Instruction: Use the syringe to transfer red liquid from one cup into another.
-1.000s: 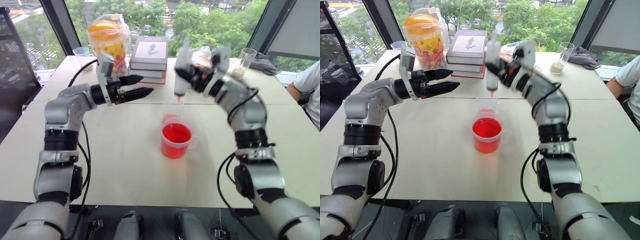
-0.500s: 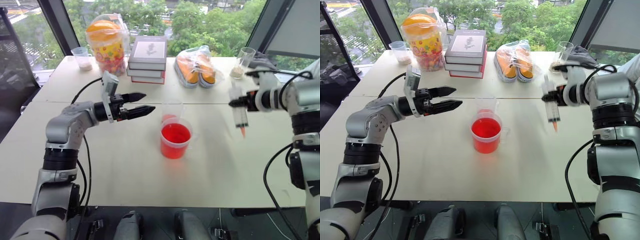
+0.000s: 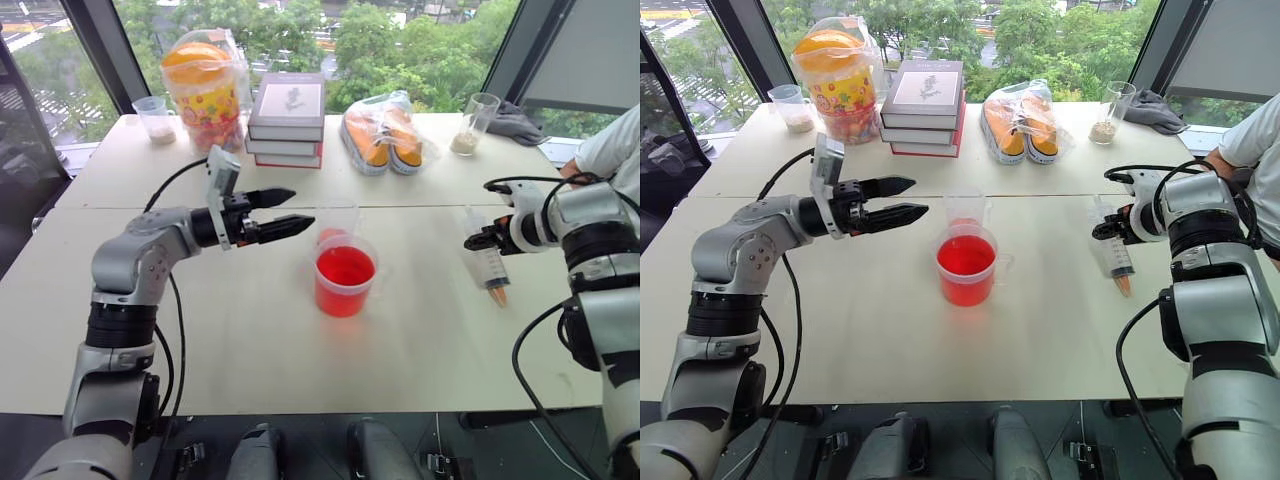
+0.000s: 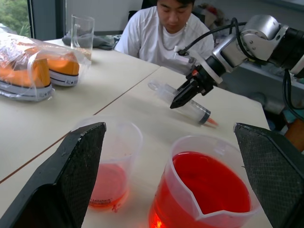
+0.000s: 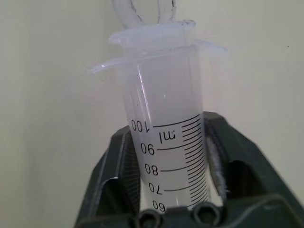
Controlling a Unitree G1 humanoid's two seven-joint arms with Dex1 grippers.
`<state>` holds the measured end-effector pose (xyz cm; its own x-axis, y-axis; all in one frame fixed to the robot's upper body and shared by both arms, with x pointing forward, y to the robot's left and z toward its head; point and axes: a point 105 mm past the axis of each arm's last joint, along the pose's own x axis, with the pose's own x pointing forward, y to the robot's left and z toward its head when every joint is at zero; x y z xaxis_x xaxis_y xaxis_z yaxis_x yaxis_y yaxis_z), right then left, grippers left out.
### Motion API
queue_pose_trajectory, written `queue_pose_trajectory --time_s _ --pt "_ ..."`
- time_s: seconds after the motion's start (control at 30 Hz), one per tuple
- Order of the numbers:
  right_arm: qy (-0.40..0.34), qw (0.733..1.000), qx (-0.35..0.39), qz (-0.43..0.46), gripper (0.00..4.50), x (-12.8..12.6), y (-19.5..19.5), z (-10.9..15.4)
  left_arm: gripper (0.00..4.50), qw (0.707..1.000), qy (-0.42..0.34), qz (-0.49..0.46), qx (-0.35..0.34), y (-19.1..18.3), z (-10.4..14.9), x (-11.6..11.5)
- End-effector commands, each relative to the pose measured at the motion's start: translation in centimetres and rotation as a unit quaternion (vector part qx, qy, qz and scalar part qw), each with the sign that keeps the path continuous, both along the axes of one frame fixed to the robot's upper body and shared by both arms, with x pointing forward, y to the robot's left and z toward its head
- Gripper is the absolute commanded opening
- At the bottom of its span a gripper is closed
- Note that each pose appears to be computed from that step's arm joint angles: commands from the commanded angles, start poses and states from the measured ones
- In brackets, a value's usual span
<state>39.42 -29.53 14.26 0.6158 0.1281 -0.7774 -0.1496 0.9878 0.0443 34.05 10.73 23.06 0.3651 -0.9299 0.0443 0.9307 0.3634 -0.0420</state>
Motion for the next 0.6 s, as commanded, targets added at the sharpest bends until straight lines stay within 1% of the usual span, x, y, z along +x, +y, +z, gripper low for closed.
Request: queue_pose_trajectory --time_s 0.03,0.07,0.13,0.17,0.23,0.3,0.37,0.4,0.47,0.53,0.6 --pt "-0.036 0.999 0.024 -0.006 4.32 0.5 -0.1 2.1 4.50 1.000 -0.017 -0.006 0.008 -0.1 0.7 -0.6" --pt "-0.043 0.999 0.031 -0.006 4.42 0.5 -0.1 2.5 4.50 1.000 -0.017 -0.006 0.009 -0.1 0.7 -0.6" --pt "-0.059 0.998 0.032 -0.007 4.42 0.5 -0.4 3.4 4.50 1.000 -0.016 -0.005 0.011 0.0 0.7 -0.6" --pt "-0.072 0.996 0.044 -0.003 4.42 0.4 -0.2 4.4 4.50 1.000 -0.016 -0.004 0.013 0.1 0.7 -0.7" --pt "-0.119 0.991 0.054 0.031 4.42 -0.3 0.5 7.3 4.50 1.000 -0.015 0.001 0.017 0.5 0.8 -0.7" --pt "-0.150 0.985 0.061 0.063 4.42 -1.4 1.7 9.0 4.50 1.000 -0.014 0.006 0.020 0.8 0.9 -0.7" --pt "-0.187 0.973 0.067 0.119 4.42 -3.1 3.8 10.3 4.50 1.000 -0.010 0.009 0.018 1.1 1.0 -0.8" --pt "-0.203 0.964 0.078 0.151 4.42 -4.3 5.0 10.9 4.50 1.000 -0.008 0.011 0.021 1.3 1.0 -0.8" --pt "-0.229 0.950 0.076 0.200 4.42 -6.5 6.6 11.4 4.50 1.000 -0.004 0.014 0.025 1.6 0.9 -0.9" --pt "-0.261 0.930 0.080 0.248 4.42 -8.6 8.1 11.8 4.50 0.999 0.001 0.017 0.030 1.9 0.7 -1.0" --pt "-0.270 0.920 0.094 0.270 4.42 -10.2 8.9 11.6 4.50 0.999 0.004 0.017 0.031 2.0 0.7 -1.2"
